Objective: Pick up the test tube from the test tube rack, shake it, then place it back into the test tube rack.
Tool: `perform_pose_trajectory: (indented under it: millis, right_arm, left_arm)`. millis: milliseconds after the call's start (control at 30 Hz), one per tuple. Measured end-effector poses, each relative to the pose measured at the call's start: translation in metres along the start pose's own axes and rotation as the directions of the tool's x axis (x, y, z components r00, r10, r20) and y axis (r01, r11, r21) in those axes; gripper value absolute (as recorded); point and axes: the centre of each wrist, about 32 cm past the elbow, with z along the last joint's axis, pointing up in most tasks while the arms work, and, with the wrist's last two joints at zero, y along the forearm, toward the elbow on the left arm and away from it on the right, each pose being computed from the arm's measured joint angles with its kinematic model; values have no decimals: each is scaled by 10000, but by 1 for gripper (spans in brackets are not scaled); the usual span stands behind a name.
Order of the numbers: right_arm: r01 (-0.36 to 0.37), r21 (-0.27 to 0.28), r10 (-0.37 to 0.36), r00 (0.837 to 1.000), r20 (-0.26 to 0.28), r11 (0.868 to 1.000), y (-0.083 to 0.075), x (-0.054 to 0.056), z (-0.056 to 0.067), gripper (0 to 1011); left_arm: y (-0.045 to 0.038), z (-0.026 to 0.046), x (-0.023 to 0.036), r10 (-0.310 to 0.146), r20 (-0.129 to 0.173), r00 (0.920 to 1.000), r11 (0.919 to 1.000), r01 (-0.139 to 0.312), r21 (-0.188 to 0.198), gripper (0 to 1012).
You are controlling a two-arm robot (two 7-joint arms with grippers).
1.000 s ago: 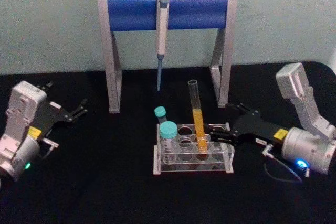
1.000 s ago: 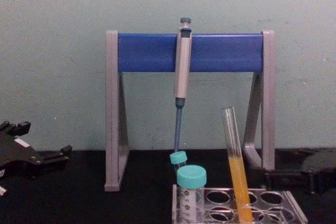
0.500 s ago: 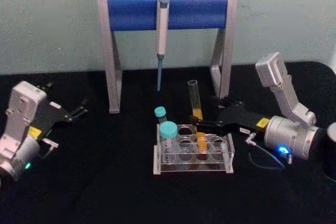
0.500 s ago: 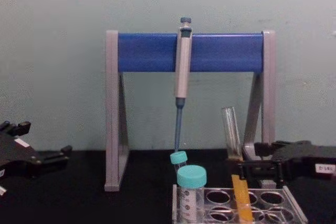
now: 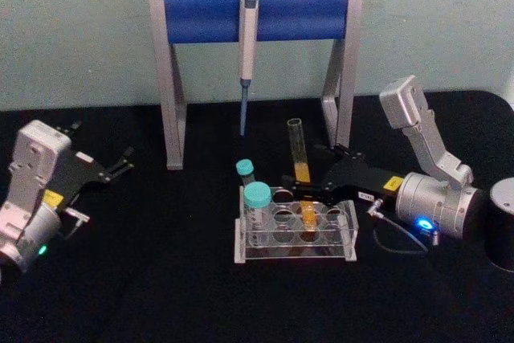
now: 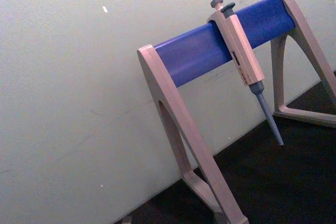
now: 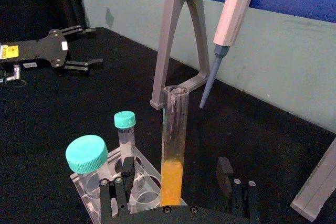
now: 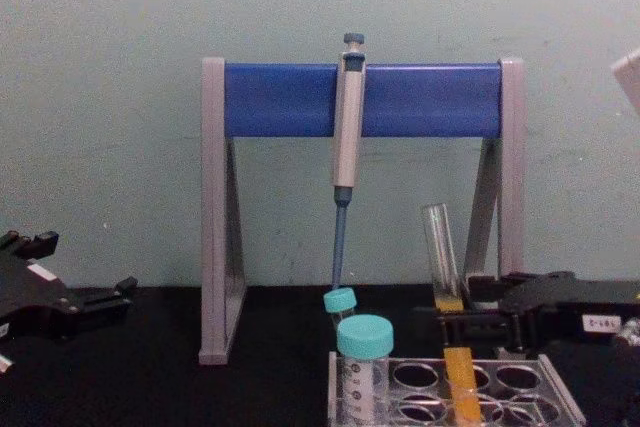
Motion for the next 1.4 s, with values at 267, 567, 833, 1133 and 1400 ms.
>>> perform_pose_trajectory:
  millis: [267,567,833,1133,1400]
  right_arm:
    - [-28,-37,28,10000,92,10000,11,-13,7,1000]
    - [-19,-25,19,10000,89,10000,10,-12,8,981]
    - [-14,-13,14,10000,83,10000,9,-11,9,800]
    - [-12,-1,12,10000,75,10000,8,-10,9,531]
    - [-13,4,13,10000,69,10000,8,-9,9,278]
  left_arm:
    - [0,0,0,0,0,10000,10000,0,0,1001]
    - [0,0,0,0,1,10000,10000,0,0,1001]
    - [0,0,0,0,0,10000,10000,0,0,1001]
    - [0,0,0,-1,0,10000,10000,1,1,1001]
    - [0,0,0,0,1,10000,10000,0,0,1001]
